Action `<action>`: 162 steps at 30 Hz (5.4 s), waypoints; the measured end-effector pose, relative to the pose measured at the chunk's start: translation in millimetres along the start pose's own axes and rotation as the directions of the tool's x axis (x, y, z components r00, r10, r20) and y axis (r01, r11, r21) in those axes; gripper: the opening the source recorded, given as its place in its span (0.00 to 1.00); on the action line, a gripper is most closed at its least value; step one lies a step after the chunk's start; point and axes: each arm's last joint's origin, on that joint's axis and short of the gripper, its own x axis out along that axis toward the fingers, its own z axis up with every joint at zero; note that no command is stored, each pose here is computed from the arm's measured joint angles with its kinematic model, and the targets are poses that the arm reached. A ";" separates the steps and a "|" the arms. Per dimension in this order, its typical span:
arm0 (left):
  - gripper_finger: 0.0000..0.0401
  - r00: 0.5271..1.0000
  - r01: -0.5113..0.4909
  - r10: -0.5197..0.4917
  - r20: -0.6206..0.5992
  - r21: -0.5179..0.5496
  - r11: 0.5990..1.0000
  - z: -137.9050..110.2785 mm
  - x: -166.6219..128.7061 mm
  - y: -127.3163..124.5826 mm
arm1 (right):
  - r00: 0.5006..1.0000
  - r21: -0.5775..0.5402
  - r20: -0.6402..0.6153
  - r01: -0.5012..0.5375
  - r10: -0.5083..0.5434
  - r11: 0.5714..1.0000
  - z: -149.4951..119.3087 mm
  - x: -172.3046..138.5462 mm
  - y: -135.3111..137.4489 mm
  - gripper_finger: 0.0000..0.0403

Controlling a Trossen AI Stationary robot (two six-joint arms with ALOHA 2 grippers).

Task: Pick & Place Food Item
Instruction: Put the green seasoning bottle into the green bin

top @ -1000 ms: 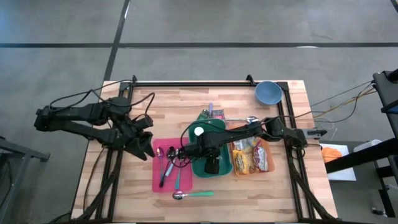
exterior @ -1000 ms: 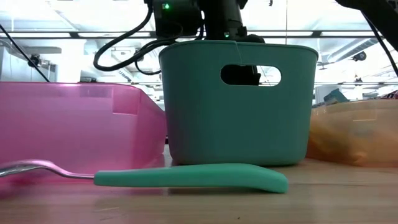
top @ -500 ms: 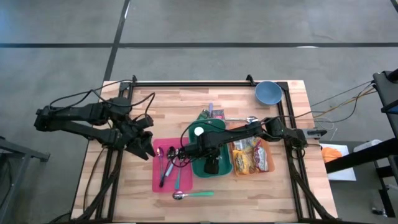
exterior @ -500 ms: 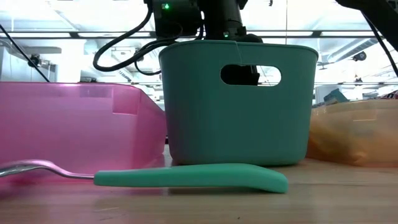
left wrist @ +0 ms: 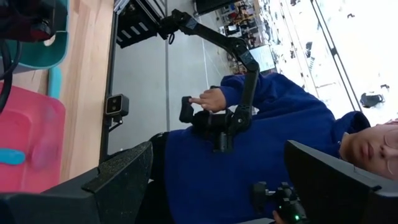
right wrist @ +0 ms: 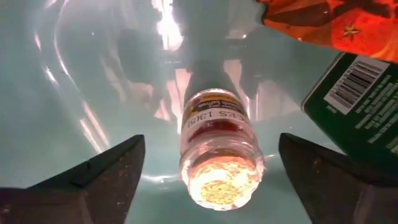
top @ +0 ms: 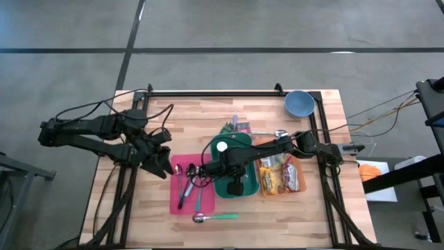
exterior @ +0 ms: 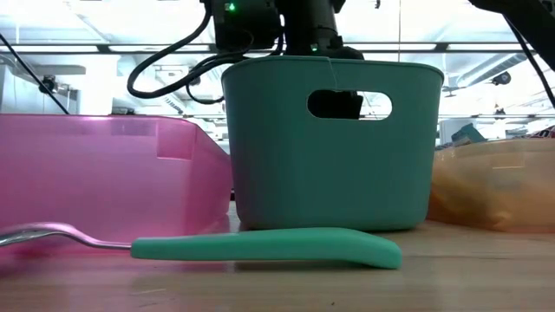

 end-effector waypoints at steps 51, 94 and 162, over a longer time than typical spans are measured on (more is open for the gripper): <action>0.90 0.981 -0.196 0.196 0.014 0.068 0.978 12.9 29.0 29.0 | 0.888 0.307 0.443 -0.018 -0.126 0.951 -71.0 -177.5 10.6 0.95; 0.90 0.684 -0.457 0.678 0.267 -0.568 0.685 139.8 7.8 94.5 | 0.743 0.535 0.583 -0.045 -0.329 0.844 -211.8 -189.7 13.8 0.95; 0.90 0.355 -0.886 0.935 -0.001 -0.319 0.336 198.0 28.2 249.0 | 0.719 0.714 0.605 -0.300 -0.341 0.633 -236.8 -183.7 -7.7 0.95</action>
